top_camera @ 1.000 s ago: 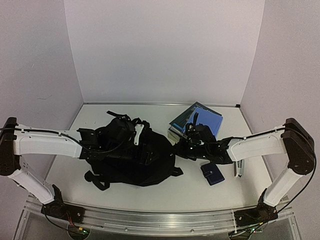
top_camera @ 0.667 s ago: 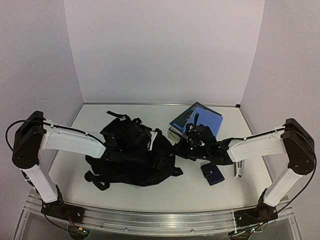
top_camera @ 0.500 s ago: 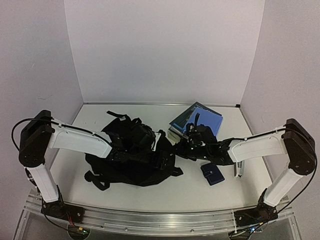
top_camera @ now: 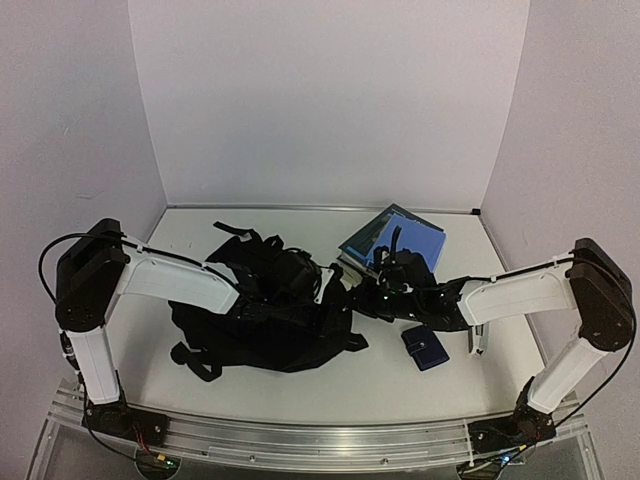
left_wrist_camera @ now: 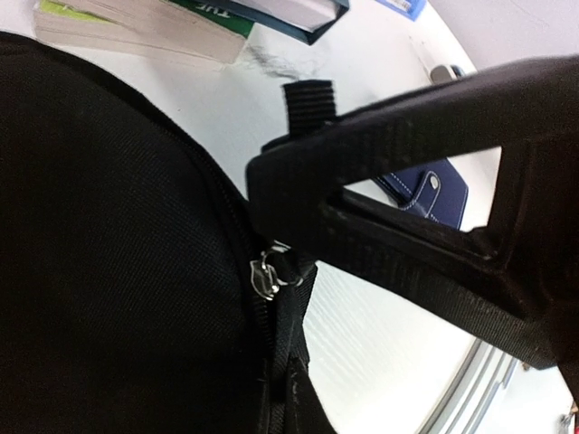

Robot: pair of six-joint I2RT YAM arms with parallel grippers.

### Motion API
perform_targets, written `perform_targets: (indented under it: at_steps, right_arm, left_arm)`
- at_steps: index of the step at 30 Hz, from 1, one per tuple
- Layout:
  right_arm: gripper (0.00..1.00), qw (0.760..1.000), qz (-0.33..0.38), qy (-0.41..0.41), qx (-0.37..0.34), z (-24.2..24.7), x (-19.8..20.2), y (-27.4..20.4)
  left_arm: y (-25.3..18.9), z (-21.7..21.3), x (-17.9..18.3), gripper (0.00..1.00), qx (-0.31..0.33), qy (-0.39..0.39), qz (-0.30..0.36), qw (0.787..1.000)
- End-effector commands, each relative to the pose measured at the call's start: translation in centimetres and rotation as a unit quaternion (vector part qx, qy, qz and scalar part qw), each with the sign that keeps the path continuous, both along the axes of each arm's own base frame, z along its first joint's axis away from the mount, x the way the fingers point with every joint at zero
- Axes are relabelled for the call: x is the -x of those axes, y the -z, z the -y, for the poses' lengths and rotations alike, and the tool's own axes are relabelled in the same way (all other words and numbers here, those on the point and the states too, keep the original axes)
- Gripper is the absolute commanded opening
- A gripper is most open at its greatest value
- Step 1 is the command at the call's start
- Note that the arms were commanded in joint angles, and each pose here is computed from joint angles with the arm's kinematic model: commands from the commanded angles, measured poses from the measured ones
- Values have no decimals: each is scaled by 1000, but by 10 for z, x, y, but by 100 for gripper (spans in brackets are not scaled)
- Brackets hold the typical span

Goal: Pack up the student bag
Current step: Unzip the student bag at the center of the board.

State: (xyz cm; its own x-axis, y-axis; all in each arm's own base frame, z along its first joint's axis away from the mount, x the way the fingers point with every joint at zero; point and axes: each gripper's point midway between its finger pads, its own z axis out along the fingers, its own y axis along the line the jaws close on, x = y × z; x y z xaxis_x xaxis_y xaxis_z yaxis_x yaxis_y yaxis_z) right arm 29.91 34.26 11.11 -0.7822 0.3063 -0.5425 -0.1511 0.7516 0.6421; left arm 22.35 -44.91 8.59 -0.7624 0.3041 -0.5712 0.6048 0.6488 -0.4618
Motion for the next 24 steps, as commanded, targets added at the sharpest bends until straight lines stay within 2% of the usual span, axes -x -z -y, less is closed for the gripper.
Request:
perform_targets:
  at_steps: [1, 9, 17, 24]
  right_arm:
    - [0, 999, 28, 13, -24, -1, -9, -24]
    - [0, 999, 30, 36, -13, 4, -16, -21]
    - [0, 999, 27, 43, 0, 4, -29, -15]
    - [0, 999, 24, 31, 8, -11, -40, -6]
  left_arm:
    - [-12, 5, -1, 0, 14, 7, 0, 1000]
    - [-13, -16, 30, 0, 14, 61, -16, 998]
    - [-12, -46, 81, 0, 27, 132, -78, 988]
    - [2, -74, 111, 0, 3, 153, -132, 979]
